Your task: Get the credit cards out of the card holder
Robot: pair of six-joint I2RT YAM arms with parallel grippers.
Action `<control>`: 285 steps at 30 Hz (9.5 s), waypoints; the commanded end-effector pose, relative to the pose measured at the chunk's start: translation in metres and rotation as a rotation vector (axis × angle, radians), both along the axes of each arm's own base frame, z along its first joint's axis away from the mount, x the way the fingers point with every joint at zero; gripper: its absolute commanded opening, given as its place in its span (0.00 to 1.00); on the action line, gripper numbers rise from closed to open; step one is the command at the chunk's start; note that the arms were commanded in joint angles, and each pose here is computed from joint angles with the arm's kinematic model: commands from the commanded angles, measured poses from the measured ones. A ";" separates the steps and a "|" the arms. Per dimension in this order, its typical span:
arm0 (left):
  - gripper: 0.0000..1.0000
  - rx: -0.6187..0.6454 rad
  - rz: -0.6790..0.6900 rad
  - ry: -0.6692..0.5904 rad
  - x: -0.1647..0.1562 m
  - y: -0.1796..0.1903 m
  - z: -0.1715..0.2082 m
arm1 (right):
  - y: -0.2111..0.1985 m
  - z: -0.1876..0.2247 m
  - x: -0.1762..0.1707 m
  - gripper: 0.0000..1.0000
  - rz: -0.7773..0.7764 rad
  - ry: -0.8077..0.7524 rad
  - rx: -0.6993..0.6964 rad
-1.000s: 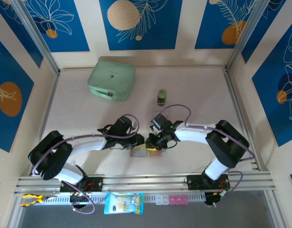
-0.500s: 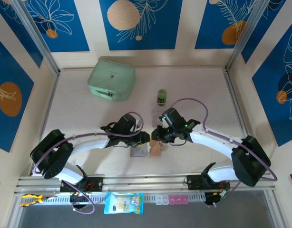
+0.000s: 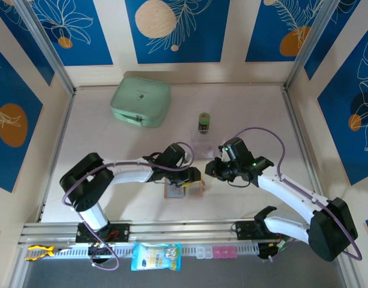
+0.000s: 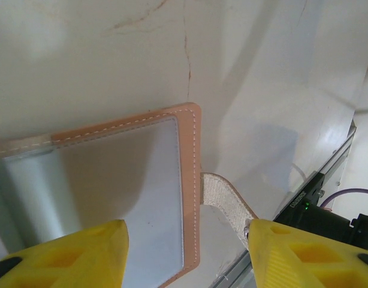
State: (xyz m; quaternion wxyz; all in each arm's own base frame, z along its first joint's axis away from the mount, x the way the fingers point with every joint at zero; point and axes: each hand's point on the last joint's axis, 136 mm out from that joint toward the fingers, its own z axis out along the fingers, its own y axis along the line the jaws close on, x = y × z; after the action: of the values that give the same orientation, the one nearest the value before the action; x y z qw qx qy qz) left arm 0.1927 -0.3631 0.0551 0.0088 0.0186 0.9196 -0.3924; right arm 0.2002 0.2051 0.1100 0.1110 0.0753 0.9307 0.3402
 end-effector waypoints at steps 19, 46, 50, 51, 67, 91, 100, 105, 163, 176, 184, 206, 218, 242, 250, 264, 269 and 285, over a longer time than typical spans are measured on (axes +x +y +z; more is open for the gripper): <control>0.48 0.017 0.115 -0.071 0.013 0.060 0.023 | 0.055 0.001 -0.001 0.20 0.145 0.053 -0.001; 0.13 0.217 0.171 0.045 -0.010 0.114 -0.035 | 0.107 -0.064 -0.020 0.18 0.268 0.207 -0.077; 0.13 0.228 0.170 0.056 -0.012 0.116 -0.038 | 0.108 -0.068 -0.021 0.18 0.271 0.215 -0.082; 0.13 0.230 0.169 0.057 -0.012 0.116 -0.038 | 0.108 -0.069 -0.021 0.18 0.271 0.215 -0.082; 0.13 0.246 0.177 0.059 -0.012 0.119 -0.039 | 0.097 -0.086 -0.024 0.19 0.267 0.235 -0.142; 0.17 0.240 0.183 0.023 -0.005 0.118 -0.024 | 0.086 -0.072 -0.016 0.19 0.254 0.185 -0.191; 0.13 0.267 0.175 -0.002 -0.002 0.120 -0.021 | 0.094 -0.064 -0.015 0.19 0.255 0.181 -0.123; 0.07 0.274 0.175 -0.007 -0.001 0.121 -0.021 | 0.097 -0.064 -0.015 0.19 0.253 0.188 -0.100; 0.13 0.291 0.197 0.040 -0.016 0.132 -0.038 | 0.104 -0.086 -0.021 0.20 0.260 0.264 -0.051; 0.13 0.305 0.213 0.046 -0.017 0.136 -0.042 | 0.088 -0.089 -0.017 0.25 0.243 0.236 -0.164; 0.13 0.296 0.214 0.037 -0.016 0.136 -0.038 | 0.089 -0.077 -0.013 0.25 0.252 0.185 -0.149; 0.07 0.201 0.140 -0.015 -0.006 0.100 -0.005 | 0.083 -0.076 -0.015 0.25 0.216 0.219 -0.088; 0.03 0.244 0.139 0.019 -0.013 0.104 -0.028 | 0.083 -0.084 -0.015 0.24 0.218 0.235 -0.075; 0.00 0.330 0.142 0.059 -0.021 0.117 -0.049 | 0.098 -0.083 -0.016 0.18 0.245 0.248 0.037; 0.00 0.332 0.145 0.054 -0.021 0.118 -0.048 | 0.088 -0.084 -0.015 0.12 0.220 0.249 0.006; 0.03 0.307 0.167 0.018 -0.014 0.115 -0.035 | 0.063 -0.061 -0.019 0.07 0.199 0.192 -0.050; 0.05 0.276 0.173 -0.005 -0.010 0.112 -0.026 | 0.058 -0.050 -0.014 0.03 0.205 0.155 -0.068; 0.10 0.234 0.215 -0.090 -0.002 0.117 -0.003 | 0.030 0.005 0.028 0.00 0.491 -0.178 -0.252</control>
State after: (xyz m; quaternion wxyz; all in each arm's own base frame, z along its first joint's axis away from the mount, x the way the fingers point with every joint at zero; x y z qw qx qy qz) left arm 0.1931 -0.2545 0.0533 0.0840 -0.0531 0.9519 -0.2899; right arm 0.2263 0.2476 0.1013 0.0860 -0.1103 0.9502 0.2786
